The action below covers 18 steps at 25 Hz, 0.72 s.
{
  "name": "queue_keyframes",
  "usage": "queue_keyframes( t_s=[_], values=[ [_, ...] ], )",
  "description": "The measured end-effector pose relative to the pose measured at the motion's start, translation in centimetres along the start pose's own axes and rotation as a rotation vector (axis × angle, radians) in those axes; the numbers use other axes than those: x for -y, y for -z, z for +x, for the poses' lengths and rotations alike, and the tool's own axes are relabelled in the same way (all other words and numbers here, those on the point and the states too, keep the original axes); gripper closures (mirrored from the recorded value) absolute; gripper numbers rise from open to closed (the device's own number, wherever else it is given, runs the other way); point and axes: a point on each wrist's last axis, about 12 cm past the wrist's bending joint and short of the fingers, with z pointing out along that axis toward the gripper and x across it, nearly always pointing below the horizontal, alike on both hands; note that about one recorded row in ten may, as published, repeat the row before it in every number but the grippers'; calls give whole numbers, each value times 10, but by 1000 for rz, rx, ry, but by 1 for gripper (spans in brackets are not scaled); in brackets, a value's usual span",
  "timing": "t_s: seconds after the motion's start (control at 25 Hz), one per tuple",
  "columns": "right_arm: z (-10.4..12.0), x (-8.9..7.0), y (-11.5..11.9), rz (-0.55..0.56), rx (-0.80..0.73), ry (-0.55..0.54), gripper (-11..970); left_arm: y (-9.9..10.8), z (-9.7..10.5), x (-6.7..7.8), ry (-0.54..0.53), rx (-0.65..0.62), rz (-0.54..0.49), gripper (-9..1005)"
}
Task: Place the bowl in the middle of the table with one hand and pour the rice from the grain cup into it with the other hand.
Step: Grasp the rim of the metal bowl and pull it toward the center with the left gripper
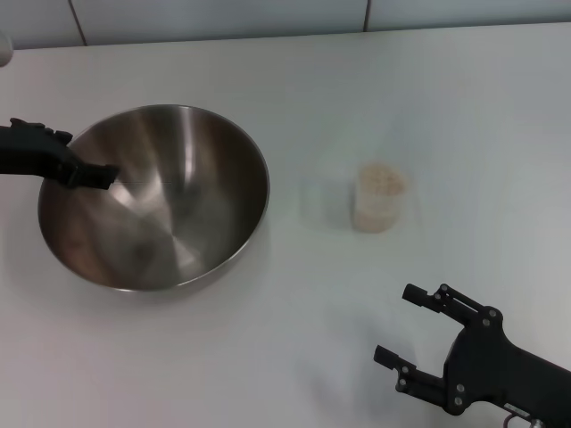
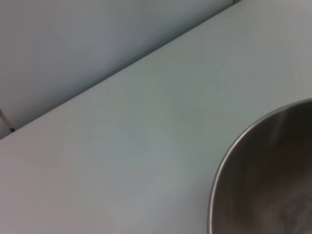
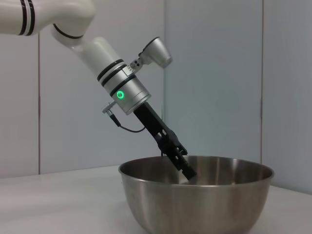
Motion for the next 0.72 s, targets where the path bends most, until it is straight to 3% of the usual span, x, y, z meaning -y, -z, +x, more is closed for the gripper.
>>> queue_keyframes(
  t_s=[0.4, 0.64, 0.68, 0.72],
  values=[
    [0, 1, -1, -3, 1, 2, 191, -2, -4, 2, -28, -42, 5, 185],
    [0, 1, -1, -5, 1, 3, 191, -1, -8, 1, -44, -51, -2, 372],
    [0, 1, -1, -7, 1, 2, 191, -2, -10, 2, -50, -55, 4, 611],
    [0, 1, -1, -7, 1, 2, 191, -2, -10, 2, -50, -55, 4, 631]
  ],
)
